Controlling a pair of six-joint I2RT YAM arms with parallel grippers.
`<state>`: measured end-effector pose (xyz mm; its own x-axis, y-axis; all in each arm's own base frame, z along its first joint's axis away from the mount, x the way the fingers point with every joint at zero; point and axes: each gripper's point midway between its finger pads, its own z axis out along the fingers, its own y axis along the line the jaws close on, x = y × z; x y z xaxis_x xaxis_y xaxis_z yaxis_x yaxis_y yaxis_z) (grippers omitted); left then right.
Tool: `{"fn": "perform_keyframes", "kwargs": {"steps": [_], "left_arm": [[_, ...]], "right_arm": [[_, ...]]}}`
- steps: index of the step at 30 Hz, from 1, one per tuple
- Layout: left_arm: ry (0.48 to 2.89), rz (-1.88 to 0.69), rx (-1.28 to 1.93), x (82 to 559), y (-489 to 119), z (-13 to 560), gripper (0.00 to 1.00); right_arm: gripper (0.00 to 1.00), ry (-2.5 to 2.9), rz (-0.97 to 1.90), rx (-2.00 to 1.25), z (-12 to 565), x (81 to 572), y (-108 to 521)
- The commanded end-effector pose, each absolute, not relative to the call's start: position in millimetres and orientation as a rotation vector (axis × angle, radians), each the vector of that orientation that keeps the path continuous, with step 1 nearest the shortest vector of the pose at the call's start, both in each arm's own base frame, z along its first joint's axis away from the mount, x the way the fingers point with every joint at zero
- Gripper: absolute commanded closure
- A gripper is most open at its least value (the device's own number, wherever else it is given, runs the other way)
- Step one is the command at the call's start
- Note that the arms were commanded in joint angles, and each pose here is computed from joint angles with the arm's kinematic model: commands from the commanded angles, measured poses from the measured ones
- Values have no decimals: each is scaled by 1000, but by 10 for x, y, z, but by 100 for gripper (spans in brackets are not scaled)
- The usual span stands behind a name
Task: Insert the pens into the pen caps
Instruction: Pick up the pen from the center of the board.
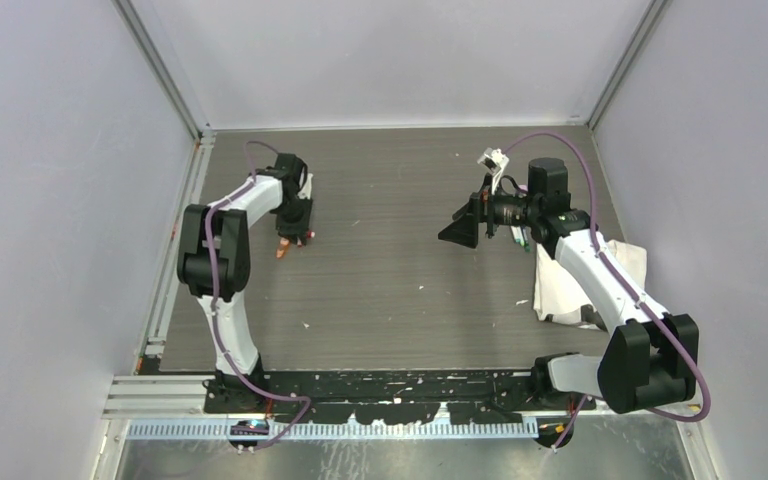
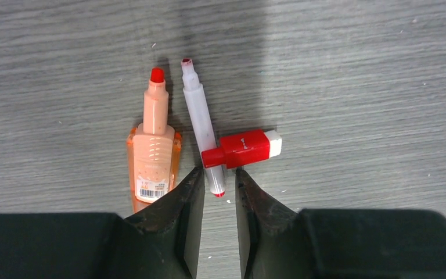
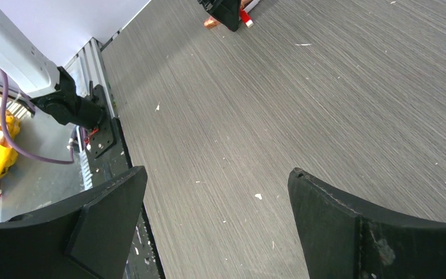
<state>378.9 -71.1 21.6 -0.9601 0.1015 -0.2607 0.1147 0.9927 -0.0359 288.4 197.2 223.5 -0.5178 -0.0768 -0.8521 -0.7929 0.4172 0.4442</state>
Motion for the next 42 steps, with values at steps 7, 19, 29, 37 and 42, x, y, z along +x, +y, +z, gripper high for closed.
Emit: {"fn": "perform_keyframes", "kwargs": {"steps": [7,19,29,37,42], "left_arm": [[2913,-58,102,3859,-697,125,80],[2887,-98,125,3831,-794,300,99],[2797,-115,137,3684,-889,669,99],[2698,-358,78,3364,-1241,921,99],[2463,-714,90,3009,-1753,1277,99]], "right_arm": [[3,1841,1149,-785,2339,2894,2004],[3,1841,1146,-792,2340,2888,1999],[3,1818,1165,-813,2392,2843,2015],[3,1784,1197,-840,2469,2751,2036],[3,1740,1227,-886,2467,2624,2122]]}}
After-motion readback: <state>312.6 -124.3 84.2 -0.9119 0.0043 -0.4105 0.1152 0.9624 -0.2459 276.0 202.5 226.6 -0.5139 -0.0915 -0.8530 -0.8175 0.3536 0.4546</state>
